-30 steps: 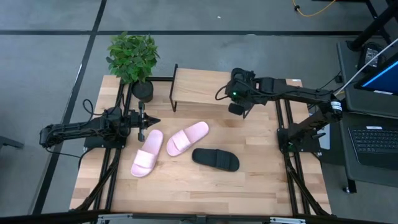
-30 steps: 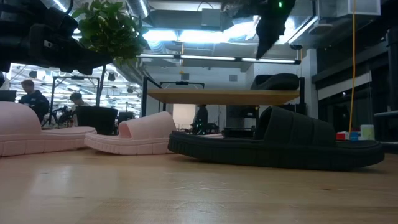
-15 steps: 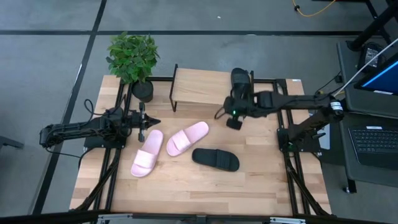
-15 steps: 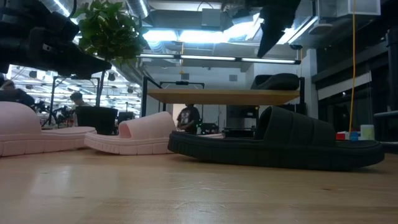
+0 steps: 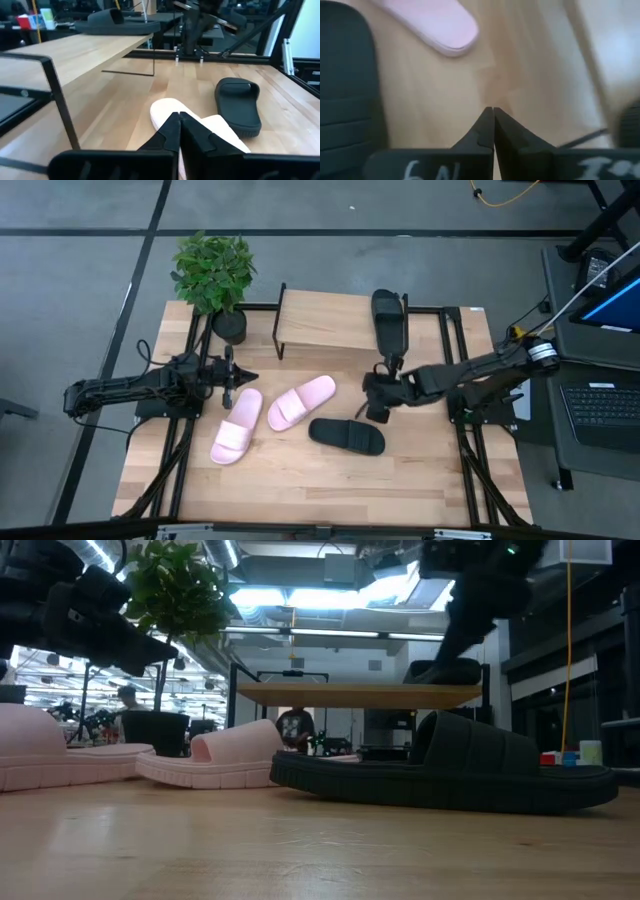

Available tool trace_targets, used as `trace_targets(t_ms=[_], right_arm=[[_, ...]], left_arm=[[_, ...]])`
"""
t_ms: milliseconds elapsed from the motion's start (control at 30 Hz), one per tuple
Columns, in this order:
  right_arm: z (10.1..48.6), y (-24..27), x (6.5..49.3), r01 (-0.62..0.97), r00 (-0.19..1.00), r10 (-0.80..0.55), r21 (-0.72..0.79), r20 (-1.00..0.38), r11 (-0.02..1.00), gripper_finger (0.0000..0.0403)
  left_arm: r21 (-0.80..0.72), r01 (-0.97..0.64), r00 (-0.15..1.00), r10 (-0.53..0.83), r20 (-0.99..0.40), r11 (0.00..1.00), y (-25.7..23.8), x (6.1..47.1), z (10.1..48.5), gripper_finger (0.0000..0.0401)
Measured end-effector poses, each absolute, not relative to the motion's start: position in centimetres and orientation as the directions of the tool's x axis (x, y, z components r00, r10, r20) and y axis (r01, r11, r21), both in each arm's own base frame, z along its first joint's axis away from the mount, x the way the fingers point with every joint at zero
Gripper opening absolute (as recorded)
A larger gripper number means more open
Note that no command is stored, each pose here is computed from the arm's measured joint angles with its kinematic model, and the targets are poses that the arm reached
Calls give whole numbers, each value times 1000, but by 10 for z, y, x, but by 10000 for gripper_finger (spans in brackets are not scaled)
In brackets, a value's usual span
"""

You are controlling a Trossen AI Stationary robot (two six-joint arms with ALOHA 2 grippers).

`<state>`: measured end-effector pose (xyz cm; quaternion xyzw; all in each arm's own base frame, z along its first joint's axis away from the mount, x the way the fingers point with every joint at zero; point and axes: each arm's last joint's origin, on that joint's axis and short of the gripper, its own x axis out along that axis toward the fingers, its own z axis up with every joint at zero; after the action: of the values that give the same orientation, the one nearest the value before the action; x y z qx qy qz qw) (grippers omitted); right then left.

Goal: Pick and place slides into the shelf
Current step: Put the black slide on the shelf

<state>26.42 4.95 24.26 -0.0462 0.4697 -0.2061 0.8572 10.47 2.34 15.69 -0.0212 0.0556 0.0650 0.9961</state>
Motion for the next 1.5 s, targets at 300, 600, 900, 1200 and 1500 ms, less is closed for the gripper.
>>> trace_targets(t_ms=[300, 600, 900, 1200, 1500], right_arm=[[224, 59, 220, 318, 667, -308, -115, -678, 941, 2], [186, 59, 176, 300, 783, -182, 106, -594, 948, 2], [167, 71, 159, 173, 883, 9, 342, -469, 924, 3], [147, 74, 147, 148, 916, 76, 508, -394, 849, 2], [164, 80, 155, 86, 932, 91, 459, -350, 884, 2]], left_arm=[[-41, -133, 984, 127, -126, 990, 23, 105, 156, 0], [-41, -133, 984, 127, -126, 990, 23, 105, 156, 0], [-40, -133, 984, 127, -125, 990, 23, 105, 156, 0], [-40, -133, 984, 127, -124, 990, 23, 105, 156, 0], [-56, -135, 984, 127, -122, 989, 23, 105, 156, 0]])
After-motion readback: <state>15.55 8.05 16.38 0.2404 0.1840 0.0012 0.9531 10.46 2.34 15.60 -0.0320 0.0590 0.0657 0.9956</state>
